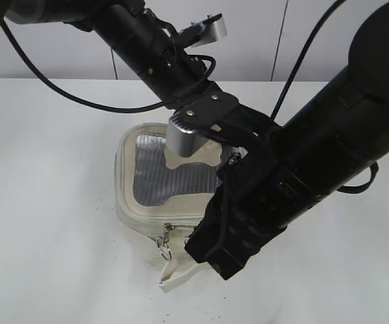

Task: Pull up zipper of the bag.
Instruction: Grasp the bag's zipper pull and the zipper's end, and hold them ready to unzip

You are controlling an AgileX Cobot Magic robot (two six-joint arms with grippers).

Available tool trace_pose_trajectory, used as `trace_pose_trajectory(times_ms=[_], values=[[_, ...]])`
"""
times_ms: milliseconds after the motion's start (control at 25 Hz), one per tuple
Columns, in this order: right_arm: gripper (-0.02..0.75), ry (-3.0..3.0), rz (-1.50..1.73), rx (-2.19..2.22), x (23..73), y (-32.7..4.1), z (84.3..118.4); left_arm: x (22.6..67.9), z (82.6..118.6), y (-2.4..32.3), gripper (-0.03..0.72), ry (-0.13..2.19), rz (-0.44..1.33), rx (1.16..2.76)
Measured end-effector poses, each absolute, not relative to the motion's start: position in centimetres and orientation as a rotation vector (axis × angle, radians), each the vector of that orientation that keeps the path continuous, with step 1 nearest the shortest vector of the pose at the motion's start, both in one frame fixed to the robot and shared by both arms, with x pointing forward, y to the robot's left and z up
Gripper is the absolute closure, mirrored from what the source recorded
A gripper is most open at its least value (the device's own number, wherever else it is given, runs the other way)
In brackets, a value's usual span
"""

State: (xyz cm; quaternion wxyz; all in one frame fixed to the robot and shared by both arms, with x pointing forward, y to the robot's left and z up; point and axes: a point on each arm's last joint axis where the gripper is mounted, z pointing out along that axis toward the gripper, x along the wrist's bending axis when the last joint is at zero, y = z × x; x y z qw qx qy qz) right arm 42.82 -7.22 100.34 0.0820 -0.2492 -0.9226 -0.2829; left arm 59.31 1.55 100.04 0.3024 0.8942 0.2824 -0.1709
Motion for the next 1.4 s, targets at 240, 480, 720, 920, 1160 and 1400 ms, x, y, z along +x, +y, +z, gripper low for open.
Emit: trace_pose_trajectory(times_ms=[240,480,720,920,1160,1400], values=[[0.732,-2.744,-0.850,-0.715,43.0,-6.8,99.8,59.3,100.0,1.5,0.650,0.751,-0.457,2.366],[0.732,-2.721,-0.904,-0.654,43.0,-6.4,99.8,59.3,100.0,1.5,0.650,0.750,-0.462,2.366],[0.707,-2.725,-0.872,-0.689,43.0,-6.5,99.7,59.3,100.0,1.5,0.650,0.752,-0.459,2.365],[0.398,-2.713,-0.807,-0.774,42.9,-6.7,99.7,59.4,100.0,1.5,0.650,0.758,-0.450,2.360],[0.166,-2.875,-0.860,-0.876,43.8,-7.8,102.7,59.4,100.0,1.5,0.616,0.763,-0.455,2.358],[0.153,-3.007,-0.891,-0.988,45.2,-9.3,105.4,59.4,100.1,1.3,0.519,0.784,-0.469,2.327]])
